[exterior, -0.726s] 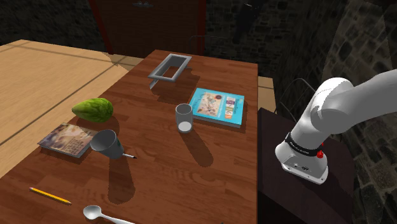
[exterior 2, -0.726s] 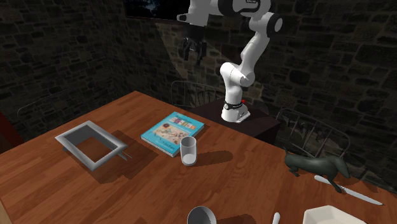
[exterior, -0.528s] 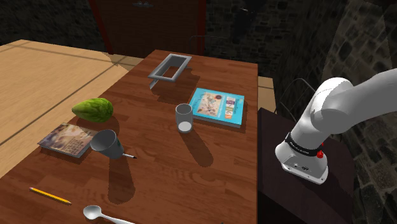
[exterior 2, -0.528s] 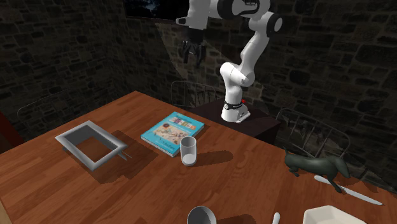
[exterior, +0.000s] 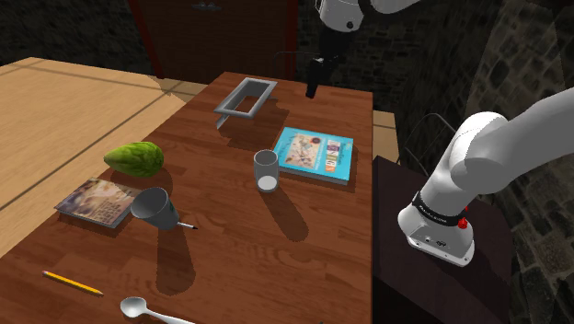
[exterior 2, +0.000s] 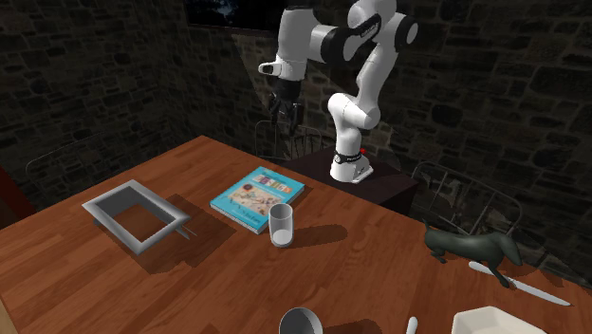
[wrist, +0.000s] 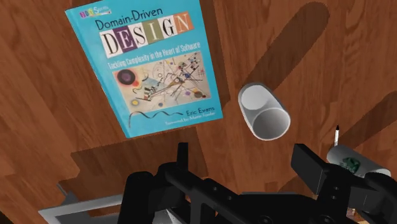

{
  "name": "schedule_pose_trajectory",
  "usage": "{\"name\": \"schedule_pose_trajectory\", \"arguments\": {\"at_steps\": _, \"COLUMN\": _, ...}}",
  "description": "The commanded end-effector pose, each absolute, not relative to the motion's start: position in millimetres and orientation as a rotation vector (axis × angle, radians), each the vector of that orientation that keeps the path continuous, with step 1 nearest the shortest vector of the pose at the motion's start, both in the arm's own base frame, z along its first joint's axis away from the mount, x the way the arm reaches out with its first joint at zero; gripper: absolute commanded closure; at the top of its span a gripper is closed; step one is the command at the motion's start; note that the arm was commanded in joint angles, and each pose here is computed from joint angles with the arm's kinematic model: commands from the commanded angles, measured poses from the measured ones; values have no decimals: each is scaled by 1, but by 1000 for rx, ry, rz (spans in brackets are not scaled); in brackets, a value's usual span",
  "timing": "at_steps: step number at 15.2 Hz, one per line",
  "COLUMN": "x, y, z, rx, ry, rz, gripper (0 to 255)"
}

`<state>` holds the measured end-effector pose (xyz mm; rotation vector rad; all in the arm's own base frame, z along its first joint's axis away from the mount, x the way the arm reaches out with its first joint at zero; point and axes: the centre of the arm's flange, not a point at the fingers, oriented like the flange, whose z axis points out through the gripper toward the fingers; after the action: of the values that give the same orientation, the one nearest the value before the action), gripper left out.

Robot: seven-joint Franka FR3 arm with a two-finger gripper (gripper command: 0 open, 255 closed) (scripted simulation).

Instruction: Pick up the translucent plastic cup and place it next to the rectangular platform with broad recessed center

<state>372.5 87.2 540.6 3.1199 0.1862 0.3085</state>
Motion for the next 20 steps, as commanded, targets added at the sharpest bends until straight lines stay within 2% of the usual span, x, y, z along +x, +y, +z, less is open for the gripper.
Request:
{"name": "schedule_pose_trajectory", "arguments": {"at_steps": 1, "x": 381, "y": 98, "z": 518, "rx": 3117, "ry": 190, "rz": 307, "gripper": 0}}
{"name": "schedule_pose_trajectory", "arguments": {"at_steps": 16, "x": 456, "y": 181, "z": 352, "rx": 3091, "ry": 226, "rz": 265, "gripper": 0}}
{"name": "schedule_pose_trajectory", "arguments": {"at_steps": 20, "x": 461, "y": 184, "z": 330, "rx": 3090, "ry": 228, "rz": 264, "gripper": 0}}
